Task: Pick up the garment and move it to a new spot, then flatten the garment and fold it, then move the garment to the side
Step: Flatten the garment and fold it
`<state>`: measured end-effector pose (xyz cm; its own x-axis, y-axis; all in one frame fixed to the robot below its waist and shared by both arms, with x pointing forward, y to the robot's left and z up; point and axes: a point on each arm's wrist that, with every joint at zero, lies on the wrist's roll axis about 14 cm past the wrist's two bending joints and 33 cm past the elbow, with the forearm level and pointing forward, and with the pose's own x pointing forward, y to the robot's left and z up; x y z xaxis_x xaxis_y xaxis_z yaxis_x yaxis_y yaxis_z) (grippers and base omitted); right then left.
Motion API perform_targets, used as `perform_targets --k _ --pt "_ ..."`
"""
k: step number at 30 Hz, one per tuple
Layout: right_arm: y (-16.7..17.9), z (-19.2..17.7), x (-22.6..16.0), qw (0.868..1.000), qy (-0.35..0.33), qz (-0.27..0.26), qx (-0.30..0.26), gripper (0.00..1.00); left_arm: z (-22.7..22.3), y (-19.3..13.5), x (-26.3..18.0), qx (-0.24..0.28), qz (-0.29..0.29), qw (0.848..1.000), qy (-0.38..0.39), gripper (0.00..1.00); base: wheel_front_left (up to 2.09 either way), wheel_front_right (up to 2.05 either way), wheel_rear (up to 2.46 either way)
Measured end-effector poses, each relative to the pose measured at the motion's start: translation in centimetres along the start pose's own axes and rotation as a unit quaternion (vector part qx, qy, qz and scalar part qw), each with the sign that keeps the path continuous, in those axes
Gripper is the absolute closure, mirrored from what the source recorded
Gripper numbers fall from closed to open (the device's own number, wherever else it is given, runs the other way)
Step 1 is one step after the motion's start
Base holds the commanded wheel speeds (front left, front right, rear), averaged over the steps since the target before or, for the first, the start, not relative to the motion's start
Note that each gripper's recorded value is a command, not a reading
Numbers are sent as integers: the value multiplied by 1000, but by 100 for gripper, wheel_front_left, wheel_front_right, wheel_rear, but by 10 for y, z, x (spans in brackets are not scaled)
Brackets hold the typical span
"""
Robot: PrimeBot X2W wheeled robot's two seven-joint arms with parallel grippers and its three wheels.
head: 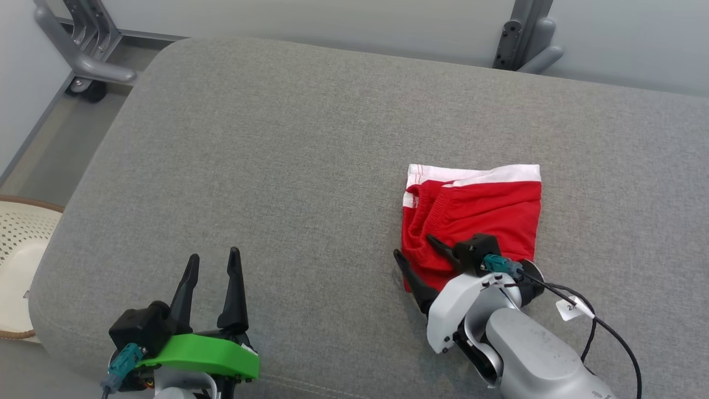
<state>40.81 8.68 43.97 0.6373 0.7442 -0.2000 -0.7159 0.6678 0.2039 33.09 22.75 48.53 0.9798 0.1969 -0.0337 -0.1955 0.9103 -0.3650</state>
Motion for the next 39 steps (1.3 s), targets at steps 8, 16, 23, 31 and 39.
perform_targets --k 8,16,23,31,39 --pt "7 1 -3 1000 -2 11 -6 0 -4 -3 3 0 -5 1000 6 0 0 0 0" --pt "-16 44 -7 997 -77 -24 -14 0 -1 -11 7 2 -19 1000 1 0 0 0 0" --pt "-55 84 -31 985 -144 -93 -28 0 4 -29 13 1 -48 999 -9 0 0 0 0" --pt "-97 104 -85 962 -199 -183 -35 0 8 -49 22 6 -77 997 -17 0 0 0 0" --pt "-128 95 -146 938 -217 -267 -28 0 11 -55 27 32 -85 996 -26 0 0 0 0"
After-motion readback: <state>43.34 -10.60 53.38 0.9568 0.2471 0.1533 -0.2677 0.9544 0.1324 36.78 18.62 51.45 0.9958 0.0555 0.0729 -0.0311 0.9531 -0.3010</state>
